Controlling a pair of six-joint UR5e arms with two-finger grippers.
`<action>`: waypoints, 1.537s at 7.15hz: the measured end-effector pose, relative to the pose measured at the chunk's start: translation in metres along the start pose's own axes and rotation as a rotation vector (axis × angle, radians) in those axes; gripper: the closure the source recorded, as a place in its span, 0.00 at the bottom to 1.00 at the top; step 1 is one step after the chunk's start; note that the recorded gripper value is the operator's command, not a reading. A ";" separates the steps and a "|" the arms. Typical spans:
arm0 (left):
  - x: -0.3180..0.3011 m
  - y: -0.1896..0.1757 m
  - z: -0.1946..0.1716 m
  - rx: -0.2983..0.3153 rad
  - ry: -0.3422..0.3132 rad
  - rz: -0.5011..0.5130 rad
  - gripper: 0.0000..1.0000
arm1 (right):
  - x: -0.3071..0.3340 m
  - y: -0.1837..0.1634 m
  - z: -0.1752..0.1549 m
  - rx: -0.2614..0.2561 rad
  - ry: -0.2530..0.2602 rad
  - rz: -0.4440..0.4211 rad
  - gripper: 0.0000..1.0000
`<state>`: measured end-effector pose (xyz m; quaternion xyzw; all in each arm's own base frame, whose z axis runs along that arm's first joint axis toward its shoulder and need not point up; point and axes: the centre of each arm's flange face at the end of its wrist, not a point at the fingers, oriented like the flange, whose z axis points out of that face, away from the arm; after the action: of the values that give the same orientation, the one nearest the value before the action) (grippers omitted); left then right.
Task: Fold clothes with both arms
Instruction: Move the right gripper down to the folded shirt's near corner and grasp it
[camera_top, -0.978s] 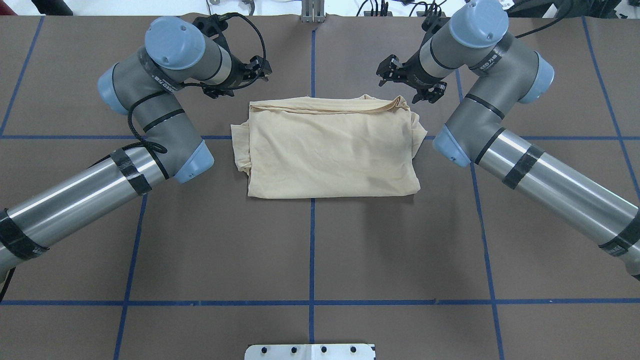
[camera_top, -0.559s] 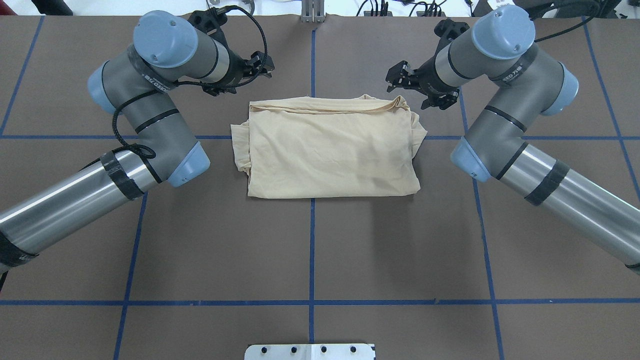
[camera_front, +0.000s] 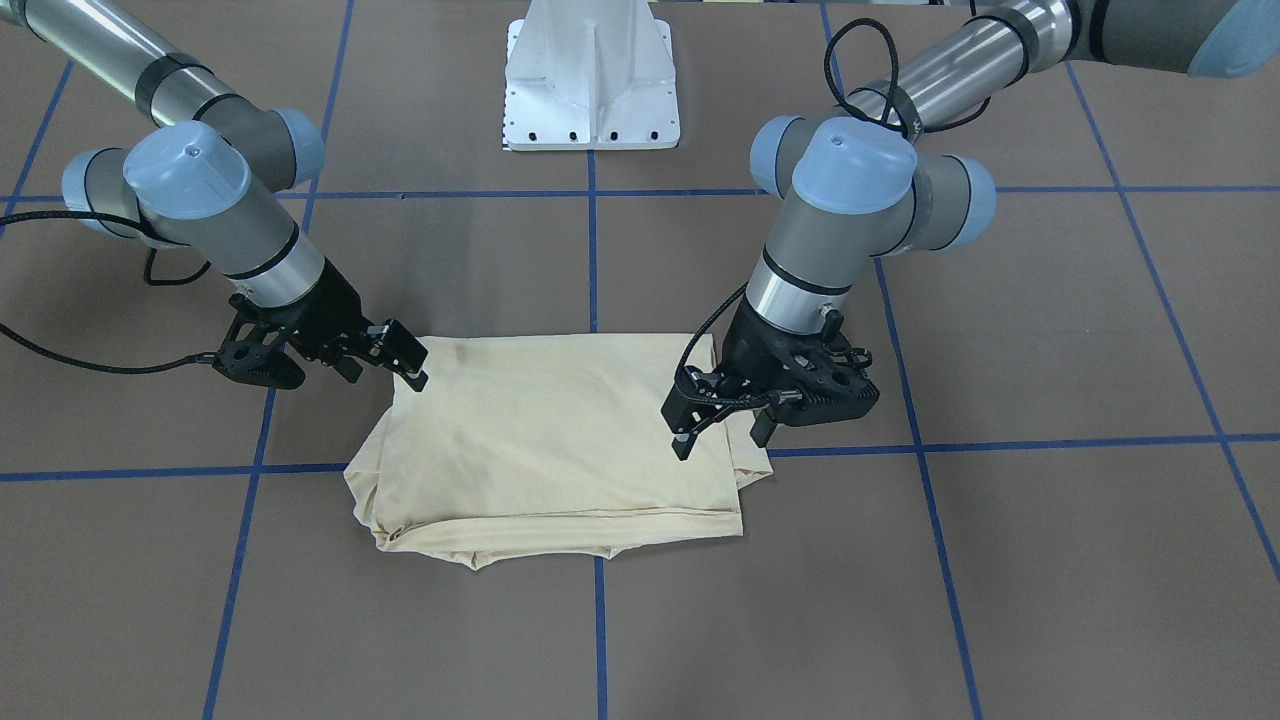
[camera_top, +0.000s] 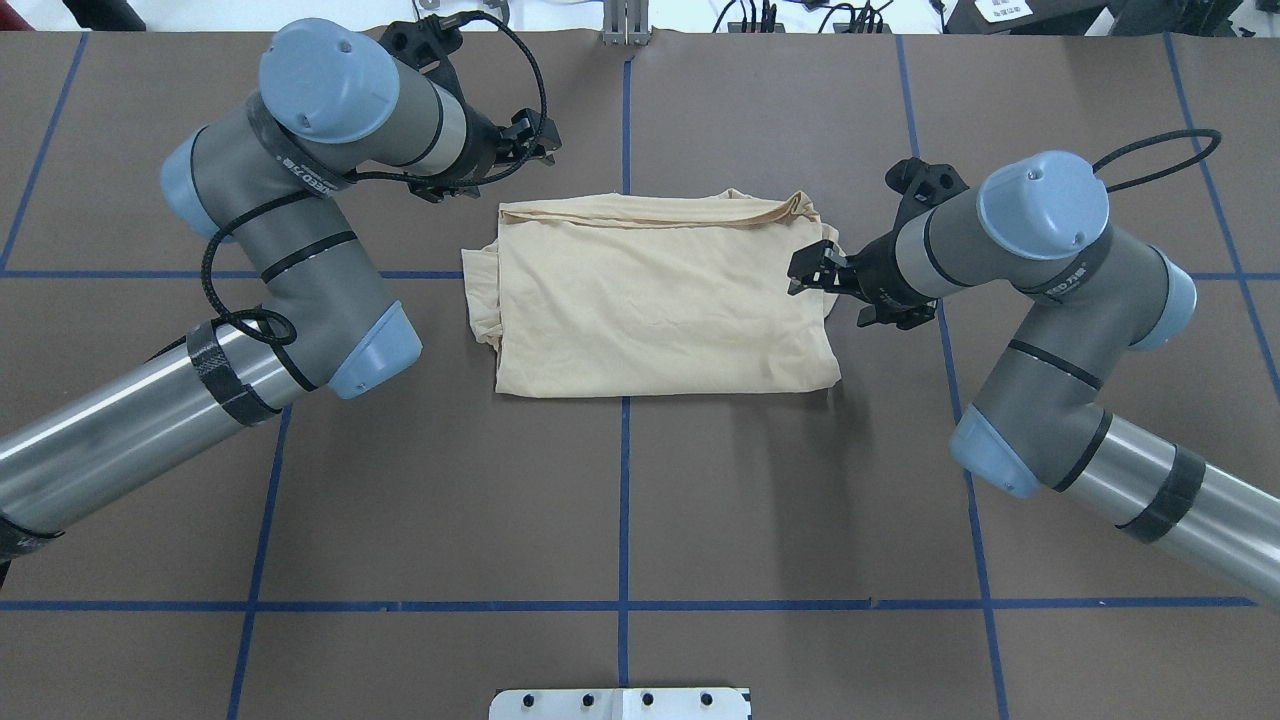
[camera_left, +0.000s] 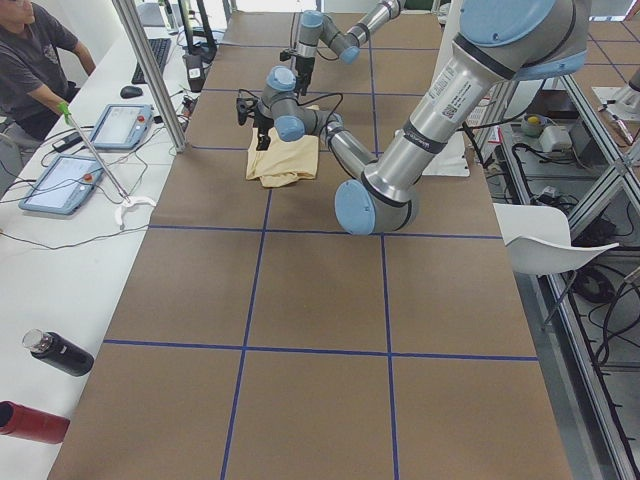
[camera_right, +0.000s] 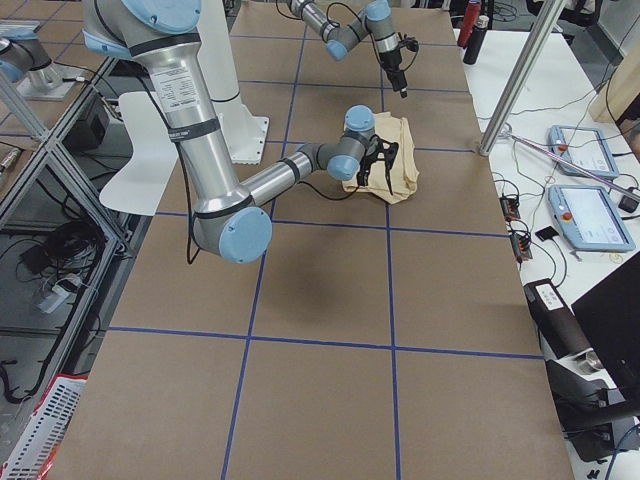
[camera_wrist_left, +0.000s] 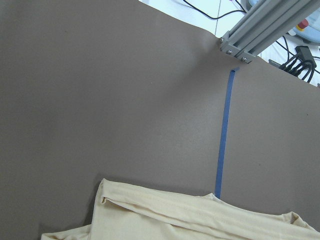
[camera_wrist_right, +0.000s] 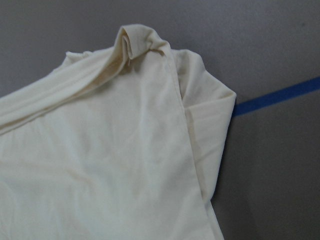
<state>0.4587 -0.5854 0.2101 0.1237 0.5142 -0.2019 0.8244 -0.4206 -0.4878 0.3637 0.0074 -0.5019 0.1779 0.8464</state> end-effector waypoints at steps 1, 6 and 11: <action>-0.003 0.002 0.001 -0.001 -0.004 0.000 0.01 | 0.005 0.014 0.011 -0.016 0.018 -0.002 0.00; -0.010 0.002 0.005 -0.002 -0.014 0.001 0.01 | 0.016 0.040 0.036 -0.052 0.060 -0.014 0.12; -0.022 0.004 0.011 -0.007 -0.030 0.004 0.01 | 0.011 0.042 0.036 -0.061 0.053 -0.017 1.00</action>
<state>0.4609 -0.5814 0.2347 0.1189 0.5020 -0.2003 0.8329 -0.4594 -0.4521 0.3837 -0.0189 -0.4842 0.1554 0.8609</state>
